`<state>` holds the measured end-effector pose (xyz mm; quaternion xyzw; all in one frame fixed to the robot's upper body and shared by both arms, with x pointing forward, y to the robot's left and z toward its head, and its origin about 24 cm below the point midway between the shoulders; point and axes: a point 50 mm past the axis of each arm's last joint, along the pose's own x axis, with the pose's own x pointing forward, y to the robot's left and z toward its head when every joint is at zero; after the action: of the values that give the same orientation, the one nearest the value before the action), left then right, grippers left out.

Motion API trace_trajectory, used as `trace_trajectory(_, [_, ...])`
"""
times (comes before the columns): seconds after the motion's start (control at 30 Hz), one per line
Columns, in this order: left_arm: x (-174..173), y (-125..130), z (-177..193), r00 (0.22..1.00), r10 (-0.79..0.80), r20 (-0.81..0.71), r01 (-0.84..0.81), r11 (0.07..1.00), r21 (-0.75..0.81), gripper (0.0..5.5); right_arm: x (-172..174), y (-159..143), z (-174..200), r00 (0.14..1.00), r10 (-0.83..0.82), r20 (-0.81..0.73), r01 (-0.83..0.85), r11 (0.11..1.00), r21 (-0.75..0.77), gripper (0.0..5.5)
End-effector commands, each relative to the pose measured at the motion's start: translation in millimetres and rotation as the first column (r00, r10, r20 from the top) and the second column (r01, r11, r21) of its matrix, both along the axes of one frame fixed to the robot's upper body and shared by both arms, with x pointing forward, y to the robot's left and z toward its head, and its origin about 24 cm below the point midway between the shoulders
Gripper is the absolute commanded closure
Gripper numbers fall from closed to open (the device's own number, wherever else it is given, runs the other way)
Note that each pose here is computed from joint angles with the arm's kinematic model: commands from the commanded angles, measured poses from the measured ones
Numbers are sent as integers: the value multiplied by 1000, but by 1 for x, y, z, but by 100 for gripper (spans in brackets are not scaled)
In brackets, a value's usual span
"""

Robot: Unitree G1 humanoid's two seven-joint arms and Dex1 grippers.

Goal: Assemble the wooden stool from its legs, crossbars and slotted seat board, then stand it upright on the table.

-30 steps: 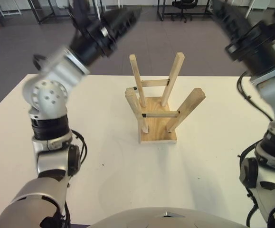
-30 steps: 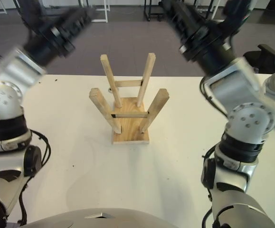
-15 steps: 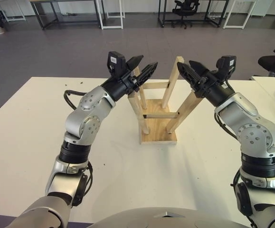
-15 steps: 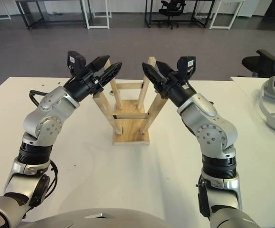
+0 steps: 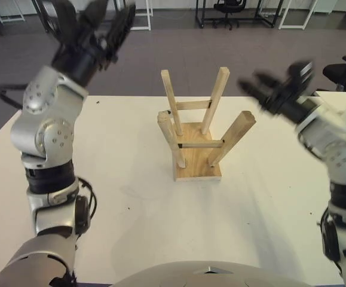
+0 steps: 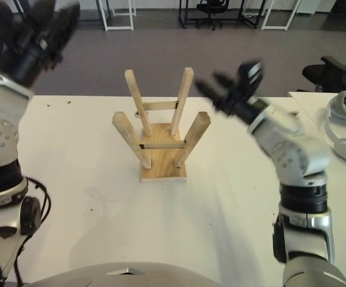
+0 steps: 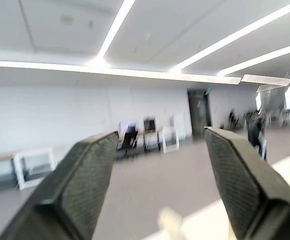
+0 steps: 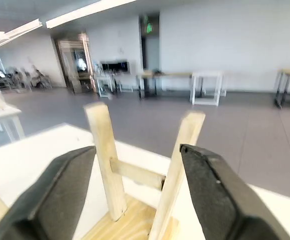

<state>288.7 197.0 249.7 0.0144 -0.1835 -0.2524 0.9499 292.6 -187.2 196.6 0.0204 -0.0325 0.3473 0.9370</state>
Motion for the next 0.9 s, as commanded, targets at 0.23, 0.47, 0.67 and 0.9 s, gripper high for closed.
trace_trajectory(0.23, [-53, 66, -146, 883, 235, -407, 18, 849, 529, 235, -28, 114, -27, 920, 389, -38, -384, 918, 101, 237])
trace_trajectory(0.47, [-80, 37, -182, 832, 135, -539, 262, 760, 595, 235, -15, 61, 87, 937, 108, 333, -154, 981, 116, 237])
trace_trajectory(0.67, [-66, 25, -192, 838, 130, -529, 298, 704, 645, 235, 41, -39, 53, 916, -350, 198, 364, 930, -40, 237])
trace_trajectory(0.9, [-55, 18, -221, 762, 226, -607, 264, 748, 609, 235, 74, 2, -145, 932, -292, -214, 190, 897, -399, 237])
